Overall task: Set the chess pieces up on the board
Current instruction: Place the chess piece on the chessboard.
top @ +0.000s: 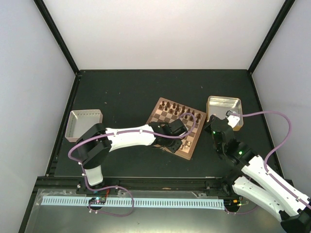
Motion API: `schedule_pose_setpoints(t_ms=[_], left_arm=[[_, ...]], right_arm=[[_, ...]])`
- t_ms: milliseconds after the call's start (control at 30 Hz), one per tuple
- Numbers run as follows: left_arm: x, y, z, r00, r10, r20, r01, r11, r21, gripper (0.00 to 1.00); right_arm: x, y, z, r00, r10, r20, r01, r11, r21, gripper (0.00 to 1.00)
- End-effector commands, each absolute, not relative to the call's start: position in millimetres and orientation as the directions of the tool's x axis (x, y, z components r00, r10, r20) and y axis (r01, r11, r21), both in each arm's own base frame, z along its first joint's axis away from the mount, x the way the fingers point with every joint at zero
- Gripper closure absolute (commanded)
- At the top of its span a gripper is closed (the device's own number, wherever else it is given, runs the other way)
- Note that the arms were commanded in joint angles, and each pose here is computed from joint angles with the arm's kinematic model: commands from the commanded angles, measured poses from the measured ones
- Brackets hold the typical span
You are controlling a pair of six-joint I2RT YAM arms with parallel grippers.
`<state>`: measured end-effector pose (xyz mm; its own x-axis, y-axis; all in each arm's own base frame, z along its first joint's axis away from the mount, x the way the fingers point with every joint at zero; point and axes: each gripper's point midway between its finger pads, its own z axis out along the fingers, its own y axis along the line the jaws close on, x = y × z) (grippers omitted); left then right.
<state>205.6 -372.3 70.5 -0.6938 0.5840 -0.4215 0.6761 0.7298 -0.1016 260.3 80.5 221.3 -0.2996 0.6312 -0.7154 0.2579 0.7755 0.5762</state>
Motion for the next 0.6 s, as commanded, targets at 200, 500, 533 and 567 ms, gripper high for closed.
schedule_pose_setpoints(t_ms=[200,500,533,567], left_arm=[[210.5,-380.6,137.5,-0.678,0.496,-0.543,0.671,0.72,-0.18,0.69],[228.4,-349.5,205.7,-0.681,0.215,-0.701,0.608,0.698,-0.377,0.56],[230.7,-343.1,208.4,-0.679,0.179,-0.712,0.601,0.693,-0.399,0.54],[232.3,-337.1,212.2,-0.676,0.145,-0.723,0.596,0.685,-0.419,0.52]], right_arm=[[259.4,76.2,222.7,-0.277,0.644,-0.713,0.264,0.765,0.588,0.84],[265.8,113.1,229.8,-0.374,0.634,-0.677,0.123,0.757,0.641,0.84],[267.2,124.0,230.6,-0.402,0.626,-0.669,0.081,0.752,0.655,0.84],[270.1,137.4,234.0,-0.424,0.618,-0.662,0.028,0.739,0.673,0.84]])
